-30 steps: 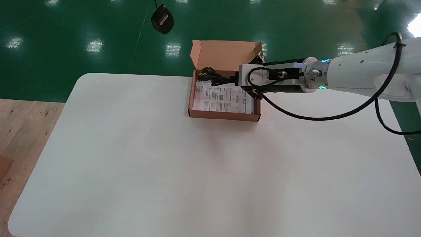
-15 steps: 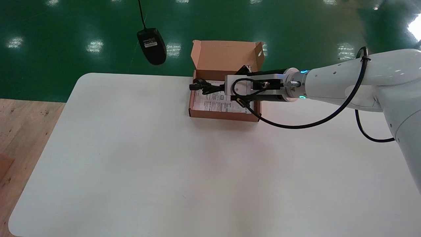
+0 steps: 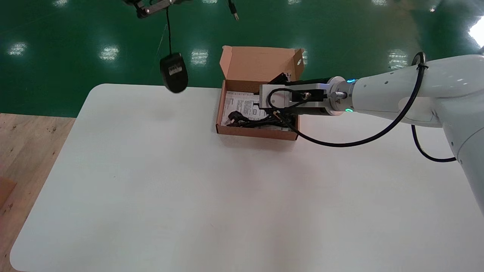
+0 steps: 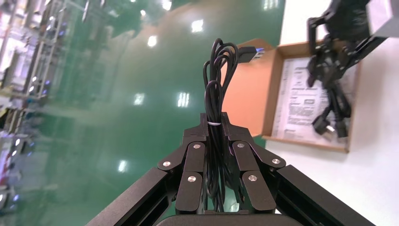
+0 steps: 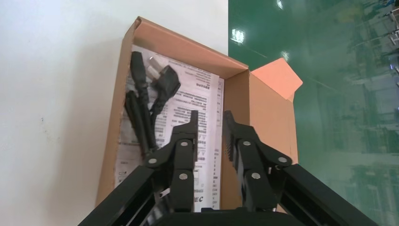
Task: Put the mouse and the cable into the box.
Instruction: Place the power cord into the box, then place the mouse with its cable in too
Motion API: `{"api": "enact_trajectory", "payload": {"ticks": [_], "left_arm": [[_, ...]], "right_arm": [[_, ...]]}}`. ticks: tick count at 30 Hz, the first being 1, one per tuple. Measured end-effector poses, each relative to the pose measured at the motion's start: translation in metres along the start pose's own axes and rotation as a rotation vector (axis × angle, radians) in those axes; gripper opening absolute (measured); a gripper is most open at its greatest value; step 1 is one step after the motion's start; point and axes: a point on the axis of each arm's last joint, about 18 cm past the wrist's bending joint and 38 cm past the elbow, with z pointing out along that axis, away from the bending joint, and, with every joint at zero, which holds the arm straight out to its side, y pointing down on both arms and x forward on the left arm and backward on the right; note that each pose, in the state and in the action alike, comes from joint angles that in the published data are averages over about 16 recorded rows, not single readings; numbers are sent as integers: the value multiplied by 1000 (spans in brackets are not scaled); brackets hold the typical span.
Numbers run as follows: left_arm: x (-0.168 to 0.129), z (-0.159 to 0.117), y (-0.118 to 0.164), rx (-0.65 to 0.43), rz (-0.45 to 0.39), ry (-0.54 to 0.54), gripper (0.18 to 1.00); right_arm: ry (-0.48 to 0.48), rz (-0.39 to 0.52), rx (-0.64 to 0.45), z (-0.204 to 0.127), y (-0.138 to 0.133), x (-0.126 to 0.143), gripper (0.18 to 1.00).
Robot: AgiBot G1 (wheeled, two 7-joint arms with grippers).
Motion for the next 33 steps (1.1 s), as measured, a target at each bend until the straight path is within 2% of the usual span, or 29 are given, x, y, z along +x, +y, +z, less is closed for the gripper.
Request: {"api": "enact_trajectory", "payload": {"ticks": [6, 12, 16, 20, 24, 33], "left_arm": [[23, 51, -7, 98, -17, 61, 226], [58, 116, -8, 187, -73, 81, 226], [86, 153, 0, 213, -150, 69, 225], [111, 180, 15, 215, -288, 30, 225], [130, 194, 33, 212, -457, -10, 225], [162, 207, 72, 182, -889, -62, 225]], "right_arm": [[65, 67, -3, -50, 24, 31, 364], [170, 119, -31, -131, 57, 70, 479], [232, 123, -72, -186, 77, 86, 564], [274, 118, -123, -229, 95, 93, 655], [287, 114, -163, -258, 108, 91, 747], [255, 123, -187, -286, 123, 74, 900]]}}
